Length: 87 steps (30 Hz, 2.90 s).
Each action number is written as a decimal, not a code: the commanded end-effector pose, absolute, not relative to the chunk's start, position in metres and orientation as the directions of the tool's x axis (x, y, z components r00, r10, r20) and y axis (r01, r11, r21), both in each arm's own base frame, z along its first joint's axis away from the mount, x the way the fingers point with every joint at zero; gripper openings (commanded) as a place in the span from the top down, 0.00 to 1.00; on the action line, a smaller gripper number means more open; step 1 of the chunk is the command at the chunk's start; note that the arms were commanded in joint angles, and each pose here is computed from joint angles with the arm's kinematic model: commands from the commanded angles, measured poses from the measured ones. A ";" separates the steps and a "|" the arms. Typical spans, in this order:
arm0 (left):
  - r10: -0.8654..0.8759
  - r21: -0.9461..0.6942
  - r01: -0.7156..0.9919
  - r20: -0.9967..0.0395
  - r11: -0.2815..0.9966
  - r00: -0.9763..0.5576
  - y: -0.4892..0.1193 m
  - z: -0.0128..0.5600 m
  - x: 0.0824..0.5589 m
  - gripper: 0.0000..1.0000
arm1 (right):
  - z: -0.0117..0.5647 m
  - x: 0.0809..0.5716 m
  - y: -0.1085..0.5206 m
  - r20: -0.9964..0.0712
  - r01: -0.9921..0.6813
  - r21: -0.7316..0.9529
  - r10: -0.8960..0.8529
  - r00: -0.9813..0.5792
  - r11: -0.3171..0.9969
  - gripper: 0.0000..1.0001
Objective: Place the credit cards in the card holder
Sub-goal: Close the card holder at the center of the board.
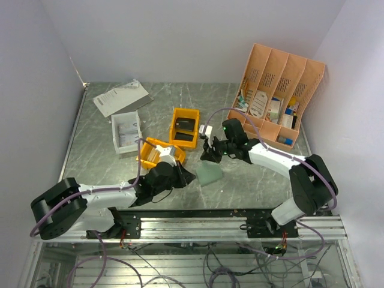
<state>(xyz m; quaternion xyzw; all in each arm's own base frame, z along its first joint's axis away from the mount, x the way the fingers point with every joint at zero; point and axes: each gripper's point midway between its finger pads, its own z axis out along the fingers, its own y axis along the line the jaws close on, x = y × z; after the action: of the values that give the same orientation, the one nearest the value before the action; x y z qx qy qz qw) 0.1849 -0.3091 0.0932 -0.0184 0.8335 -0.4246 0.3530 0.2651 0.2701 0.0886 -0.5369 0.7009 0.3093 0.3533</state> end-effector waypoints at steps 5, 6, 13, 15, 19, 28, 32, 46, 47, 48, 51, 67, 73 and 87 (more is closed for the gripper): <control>-0.364 -0.703 0.240 -0.592 0.669 -0.719 -0.298 0.091 0.191 0.89 | 0.110 0.327 0.295 -0.894 -0.915 0.121 -0.358 -0.269 0.384 1.00; -0.360 -0.701 0.243 -0.594 0.671 -0.719 -0.300 0.091 0.192 0.89 | 0.109 0.332 0.294 -0.893 -0.905 0.145 -0.342 -0.294 0.401 1.00; -0.334 -0.680 0.251 -0.605 0.689 -0.723 -0.318 0.083 0.204 0.88 | 0.099 0.333 0.268 -0.884 -0.889 0.202 -0.314 -0.346 0.412 1.00; -0.324 -0.671 0.252 -0.608 0.697 -0.725 -0.325 0.079 0.210 0.89 | 0.098 0.325 0.265 -0.887 -0.909 0.176 -0.340 -0.312 0.377 1.00; -0.309 -0.658 0.257 -0.615 0.708 -0.725 -0.338 0.074 0.221 0.89 | 0.088 0.314 0.259 -0.869 -0.941 0.138 -0.419 -0.264 0.308 1.00; -0.317 -0.657 0.215 -0.591 0.722 -0.742 -0.350 0.053 0.243 0.93 | 0.058 0.313 0.230 -0.781 -0.971 0.045 -0.598 -0.181 0.235 0.98; -0.317 -0.661 0.206 -0.580 0.721 -0.750 -0.354 0.045 0.249 0.93 | 0.051 0.308 0.227 -0.766 -0.970 0.102 -0.605 -0.217 0.220 0.98; -0.286 -0.634 0.218 -0.594 0.742 -0.752 -0.351 0.044 0.251 0.93 | 0.069 0.318 0.215 -0.769 -0.962 0.171 -0.581 -0.267 0.215 0.79; -0.284 -0.636 0.224 -0.595 0.739 -0.752 -0.352 0.046 0.251 0.93 | 0.071 0.319 0.215 -0.766 -0.960 0.183 -0.581 -0.275 0.212 0.78; -0.283 -0.635 0.228 -0.597 0.738 -0.751 -0.352 0.047 0.251 0.93 | 0.066 0.316 0.215 -0.753 -0.953 0.218 -0.585 -0.303 0.213 0.76; -0.276 -0.635 0.237 -0.600 0.735 -0.751 -0.354 0.051 0.251 0.93 | 0.062 0.316 0.216 -0.731 -0.935 0.282 -0.582 -0.355 0.217 0.73; -0.259 -0.627 0.235 -0.593 0.743 -0.762 -0.362 0.048 0.257 0.93 | 0.071 0.319 0.213 -0.698 -0.930 0.270 -0.614 -0.369 0.251 0.59; -0.249 -0.620 0.220 -0.579 0.753 -0.777 -0.362 0.039 0.260 0.93 | 0.063 0.315 0.217 -0.672 -0.930 0.275 -0.644 -0.366 0.242 0.61; -0.238 -0.616 0.204 -0.558 0.761 -0.795 -0.357 0.028 0.259 0.93 | 0.050 0.312 0.223 -0.619 -0.940 0.242 -0.709 -0.339 0.239 0.70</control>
<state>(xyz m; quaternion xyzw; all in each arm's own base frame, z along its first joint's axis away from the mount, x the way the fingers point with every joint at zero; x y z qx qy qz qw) 0.2579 -0.3567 0.0320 -0.0155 0.8794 -0.3461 0.3265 0.3056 0.2218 0.0512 -0.5357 0.7599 0.3096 0.1992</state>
